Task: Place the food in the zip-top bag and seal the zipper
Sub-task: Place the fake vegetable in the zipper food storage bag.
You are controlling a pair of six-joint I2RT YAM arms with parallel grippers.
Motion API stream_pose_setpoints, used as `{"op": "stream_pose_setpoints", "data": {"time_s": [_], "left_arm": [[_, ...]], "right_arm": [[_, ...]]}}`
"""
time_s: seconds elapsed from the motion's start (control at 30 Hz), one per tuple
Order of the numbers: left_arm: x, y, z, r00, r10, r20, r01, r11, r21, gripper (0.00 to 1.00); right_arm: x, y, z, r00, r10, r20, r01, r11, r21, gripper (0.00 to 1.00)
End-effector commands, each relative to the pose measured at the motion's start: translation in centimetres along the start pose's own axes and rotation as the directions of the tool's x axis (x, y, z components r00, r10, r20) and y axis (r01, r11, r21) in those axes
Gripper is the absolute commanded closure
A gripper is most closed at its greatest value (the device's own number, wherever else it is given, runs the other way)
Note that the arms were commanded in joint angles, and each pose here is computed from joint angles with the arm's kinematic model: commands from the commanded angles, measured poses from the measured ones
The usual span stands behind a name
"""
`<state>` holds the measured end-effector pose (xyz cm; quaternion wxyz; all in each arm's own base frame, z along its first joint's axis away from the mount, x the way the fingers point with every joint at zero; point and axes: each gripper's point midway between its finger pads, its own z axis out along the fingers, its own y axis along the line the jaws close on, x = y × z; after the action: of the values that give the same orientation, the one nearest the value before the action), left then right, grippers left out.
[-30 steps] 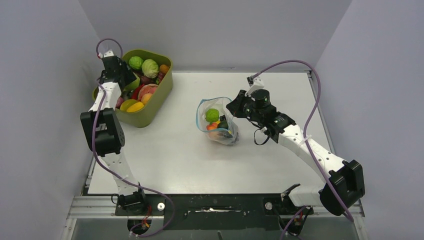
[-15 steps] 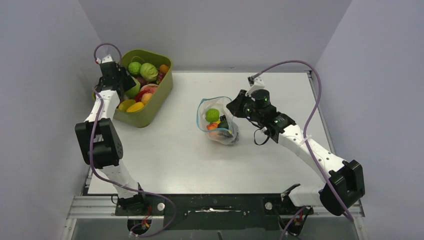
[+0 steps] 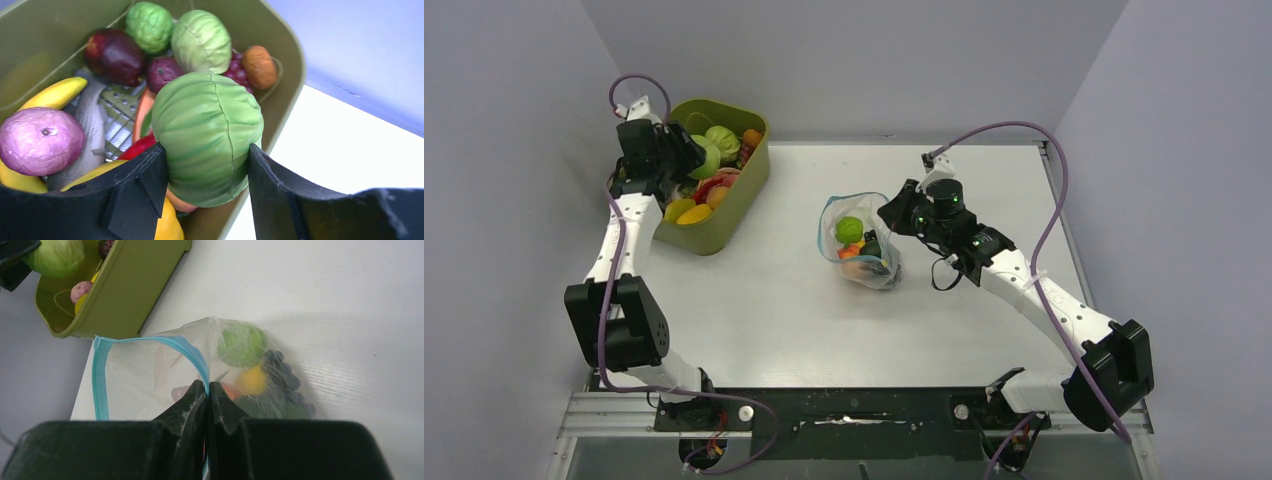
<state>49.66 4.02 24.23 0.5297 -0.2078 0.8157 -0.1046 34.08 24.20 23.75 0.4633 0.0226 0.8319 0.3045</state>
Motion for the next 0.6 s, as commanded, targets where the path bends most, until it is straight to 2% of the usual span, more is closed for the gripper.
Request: {"op": "stream_pose_setpoints", "data": {"time_s": [0.0, 0.27, 0.57], "left_arm": [[-3.3, -4.9, -4.2, 0.995, -0.010, 0.095, -0.008, 0.983, 0.186, 0.59], [0.3, -9.0, -7.1, 0.999, -0.029, -0.023, 0.036, 0.917, 0.397, 0.60], [2.7, -14.9, -11.8, 0.995, -0.019, -0.101, 0.076, 0.795, 0.601, 0.60]], "right_arm": [[-3.0, 1.7, -1.0, 0.996, 0.002, 0.089, 0.000, 1.000, -0.029, 1.00], [-2.7, 1.7, -0.2, 0.996, 0.045, 0.080, -0.042, 0.999, -0.031, 0.99], [-3.5, 2.4, 0.6, 0.998, 0.016, 0.055, -0.015, 0.999, -0.030, 0.99]]}}
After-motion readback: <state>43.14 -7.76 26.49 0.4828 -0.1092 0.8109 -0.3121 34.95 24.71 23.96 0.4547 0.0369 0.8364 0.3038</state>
